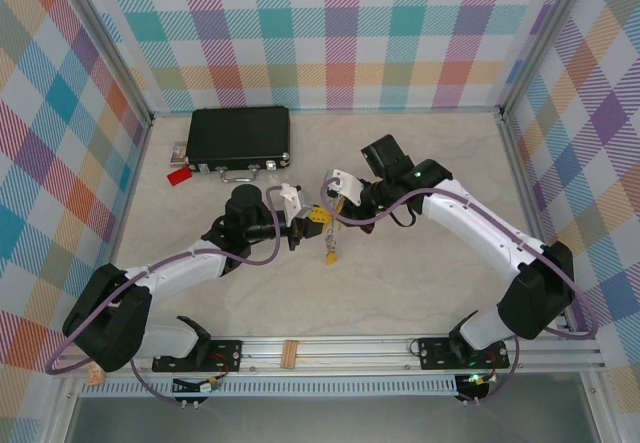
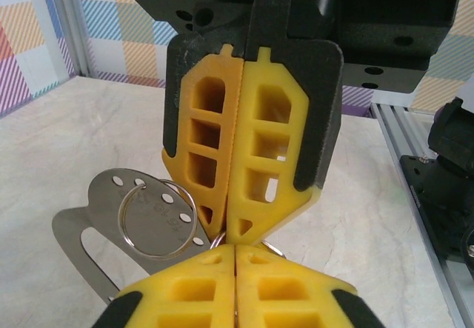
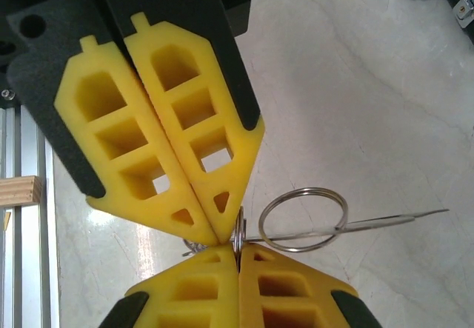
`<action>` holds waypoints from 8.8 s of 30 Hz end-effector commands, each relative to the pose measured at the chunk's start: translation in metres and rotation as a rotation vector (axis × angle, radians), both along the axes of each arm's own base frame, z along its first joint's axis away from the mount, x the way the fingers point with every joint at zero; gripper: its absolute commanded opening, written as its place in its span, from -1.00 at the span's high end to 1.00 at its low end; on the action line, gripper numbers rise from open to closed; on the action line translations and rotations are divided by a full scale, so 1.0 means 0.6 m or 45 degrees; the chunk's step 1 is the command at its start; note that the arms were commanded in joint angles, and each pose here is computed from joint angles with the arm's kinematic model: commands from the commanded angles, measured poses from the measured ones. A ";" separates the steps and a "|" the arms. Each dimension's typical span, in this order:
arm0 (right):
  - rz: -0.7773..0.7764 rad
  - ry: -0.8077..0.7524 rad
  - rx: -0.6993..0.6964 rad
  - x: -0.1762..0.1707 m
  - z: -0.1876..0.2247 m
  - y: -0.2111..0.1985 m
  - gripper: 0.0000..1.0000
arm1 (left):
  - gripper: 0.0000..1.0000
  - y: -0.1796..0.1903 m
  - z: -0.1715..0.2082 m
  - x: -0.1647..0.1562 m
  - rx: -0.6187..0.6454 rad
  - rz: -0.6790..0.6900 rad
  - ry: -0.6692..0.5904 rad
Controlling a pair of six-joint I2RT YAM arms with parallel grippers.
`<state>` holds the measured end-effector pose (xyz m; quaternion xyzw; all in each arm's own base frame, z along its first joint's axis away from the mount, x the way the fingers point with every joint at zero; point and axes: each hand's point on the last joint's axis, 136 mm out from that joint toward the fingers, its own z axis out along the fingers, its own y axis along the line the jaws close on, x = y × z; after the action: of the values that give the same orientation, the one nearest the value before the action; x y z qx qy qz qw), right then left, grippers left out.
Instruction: Put the keys on the keyring
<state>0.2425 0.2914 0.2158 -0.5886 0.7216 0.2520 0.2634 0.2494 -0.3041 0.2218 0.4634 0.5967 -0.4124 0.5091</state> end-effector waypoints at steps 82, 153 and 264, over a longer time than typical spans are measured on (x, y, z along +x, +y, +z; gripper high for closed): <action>0.054 -0.221 0.144 -0.011 0.045 0.021 1.00 | 0.64 0.002 0.044 -0.005 -0.077 0.009 -0.178; -0.238 0.382 0.945 0.027 0.168 -0.022 0.77 | 1.00 0.010 0.192 -0.004 -0.604 0.027 -0.222; -0.035 0.051 0.596 -0.006 0.116 -0.023 1.00 | 0.65 0.002 0.111 -0.013 -0.198 -0.018 -0.168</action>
<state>0.2408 0.2781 0.2961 -0.4659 0.6541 0.4494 0.3914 0.2441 -0.3032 0.2962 0.4181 0.5162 -0.4535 0.5942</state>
